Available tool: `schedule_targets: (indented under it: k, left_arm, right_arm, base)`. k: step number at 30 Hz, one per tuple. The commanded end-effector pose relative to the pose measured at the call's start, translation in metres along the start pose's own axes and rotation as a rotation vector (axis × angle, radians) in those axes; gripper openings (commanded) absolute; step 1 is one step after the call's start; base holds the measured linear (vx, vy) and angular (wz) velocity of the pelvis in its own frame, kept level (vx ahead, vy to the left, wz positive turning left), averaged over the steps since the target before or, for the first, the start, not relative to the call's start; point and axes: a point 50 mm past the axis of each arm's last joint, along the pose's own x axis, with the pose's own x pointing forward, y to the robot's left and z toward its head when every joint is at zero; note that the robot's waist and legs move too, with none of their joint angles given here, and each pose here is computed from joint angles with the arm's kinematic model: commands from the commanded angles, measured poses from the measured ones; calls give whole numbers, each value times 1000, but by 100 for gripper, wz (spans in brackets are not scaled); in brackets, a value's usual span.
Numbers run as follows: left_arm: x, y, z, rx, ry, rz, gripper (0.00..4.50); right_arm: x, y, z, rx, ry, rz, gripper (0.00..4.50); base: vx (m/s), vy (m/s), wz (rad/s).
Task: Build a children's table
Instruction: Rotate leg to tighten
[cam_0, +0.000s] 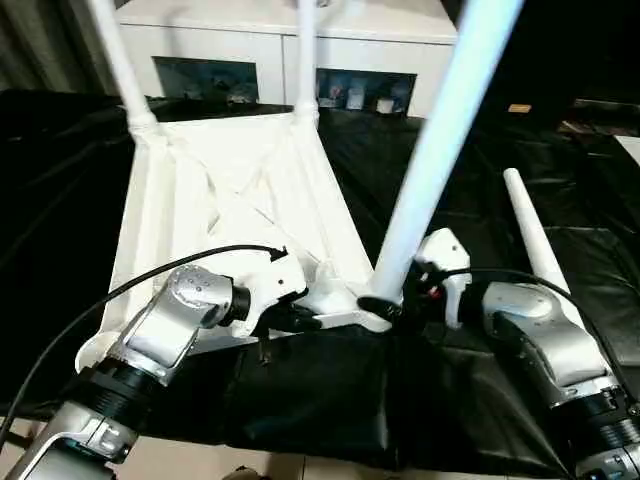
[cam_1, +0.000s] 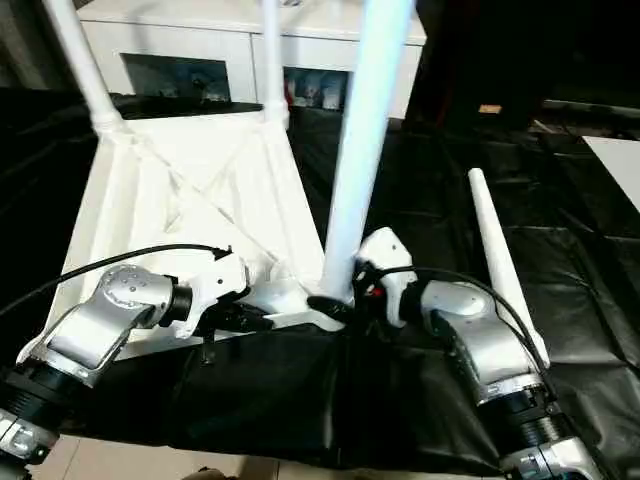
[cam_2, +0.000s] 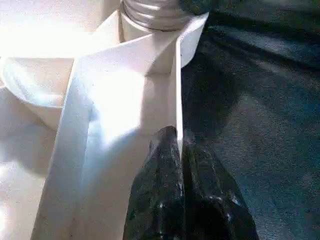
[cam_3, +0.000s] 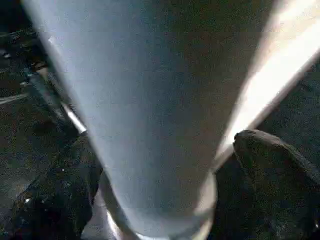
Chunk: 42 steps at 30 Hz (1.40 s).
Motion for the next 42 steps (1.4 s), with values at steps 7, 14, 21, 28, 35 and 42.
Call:
schedule_targets:
  k: [7, 14, 21, 28, 35, 42]
  left_arm:
    - [2, -3, 9, 47, -29, -63, 0]
    - [1, -3, 7, 44, -27, -67, 0]
    - [5, 0, 1, 8, 7, -12, 0]
    - [25, 16, 12, -142, -47, 193, 0]
    - [61, 34, 41, -321, -107, 491, 0]
    - [67, 39, 45, -248, -55, 558, 0]
  right_arm:
    - [-1, 0, -2, -16, 34, 22, 365]
    - [-3, 0, -6, -11, 50, 33, 306]
    - [5, -2, -31, 45, 161, -70, 269]
    - [32, -6, -46, 248, 206, -322, 266]
    - [65, -20, -52, 514, 273, -771, 266]
    - [87, -21, -33, 511, 195, -808, 266]
  base:
    - [0, 0, 0]
    - [0, 0, 0]
    - [0, 0, 0]
    - [-7, 1, -1]
    - [-17, 4, -4]
    - [0, 0, 0]
